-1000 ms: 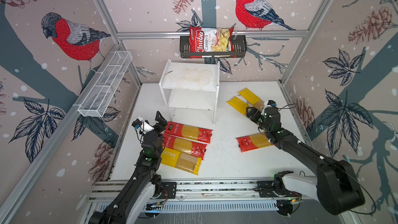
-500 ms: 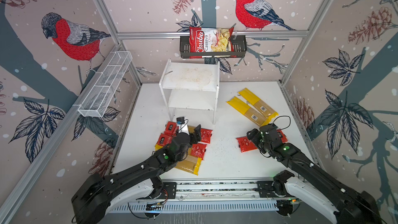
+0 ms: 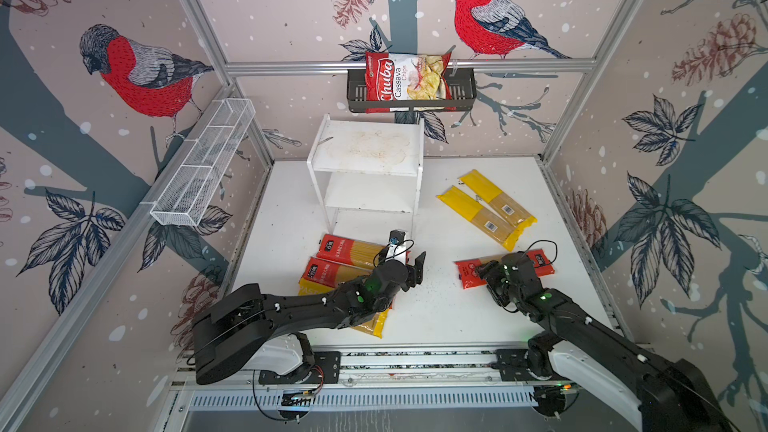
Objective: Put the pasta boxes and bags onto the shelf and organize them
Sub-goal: 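Reach the right gripper to the red spaghetti bag while the left arm moves toward center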
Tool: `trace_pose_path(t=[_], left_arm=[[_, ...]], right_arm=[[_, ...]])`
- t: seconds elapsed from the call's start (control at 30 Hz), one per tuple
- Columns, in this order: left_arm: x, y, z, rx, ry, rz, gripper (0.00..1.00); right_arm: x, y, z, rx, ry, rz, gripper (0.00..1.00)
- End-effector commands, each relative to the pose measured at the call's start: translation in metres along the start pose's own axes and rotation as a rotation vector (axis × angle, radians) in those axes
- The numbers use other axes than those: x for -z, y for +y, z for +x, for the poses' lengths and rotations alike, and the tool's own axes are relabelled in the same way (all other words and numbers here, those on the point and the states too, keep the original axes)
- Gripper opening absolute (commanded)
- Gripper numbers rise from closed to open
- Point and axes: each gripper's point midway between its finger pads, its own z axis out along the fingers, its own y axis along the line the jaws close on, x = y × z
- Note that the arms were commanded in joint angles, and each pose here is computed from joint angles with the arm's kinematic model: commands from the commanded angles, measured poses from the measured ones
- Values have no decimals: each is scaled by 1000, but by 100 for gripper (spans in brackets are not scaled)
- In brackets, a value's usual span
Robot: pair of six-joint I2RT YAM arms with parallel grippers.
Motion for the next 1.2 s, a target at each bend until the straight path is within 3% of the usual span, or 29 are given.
trace_pose_path(t=[0.0, 0.07, 0.23, 0.47, 0.53, 0.67, 0.87, 0.97, 1.03, 1.17], left_arm=[[-1, -13, -10, 32, -35, 54, 77], [-1, -11, -10, 37, -43, 47, 77], [-1, -8, -14, 31, -63, 28, 77], [0, -8, -17, 50, -79, 35, 77], [1, -7, -15, 53, -77, 33, 77], [1, -8, -18, 57, -91, 39, 76], [-4, -27, -10, 59, -93, 102, 75], [-8, -38, -5, 39, -80, 117, 75], [-10, -44, 0, 25, -65, 126, 75], [-12, -44, 6, 25, -49, 120, 75]], right_arm=[[-4, 1, 10, -34, 51, -24, 51], [-6, 7, 15, -32, 66, -55, 43], [-13, 34, 20, 45, 74, -101, 32], [-32, 95, 43, 324, 185, -132, 21], [-29, 110, 44, 420, 198, -134, 23], [-17, 112, 18, 507, 165, -90, 37], [5, 63, -91, 389, -96, 124, 62], [17, 39, -126, 329, -212, 219, 68], [18, 23, -135, 303, -237, 256, 70], [3, 0, -109, 280, -131, 273, 69]])
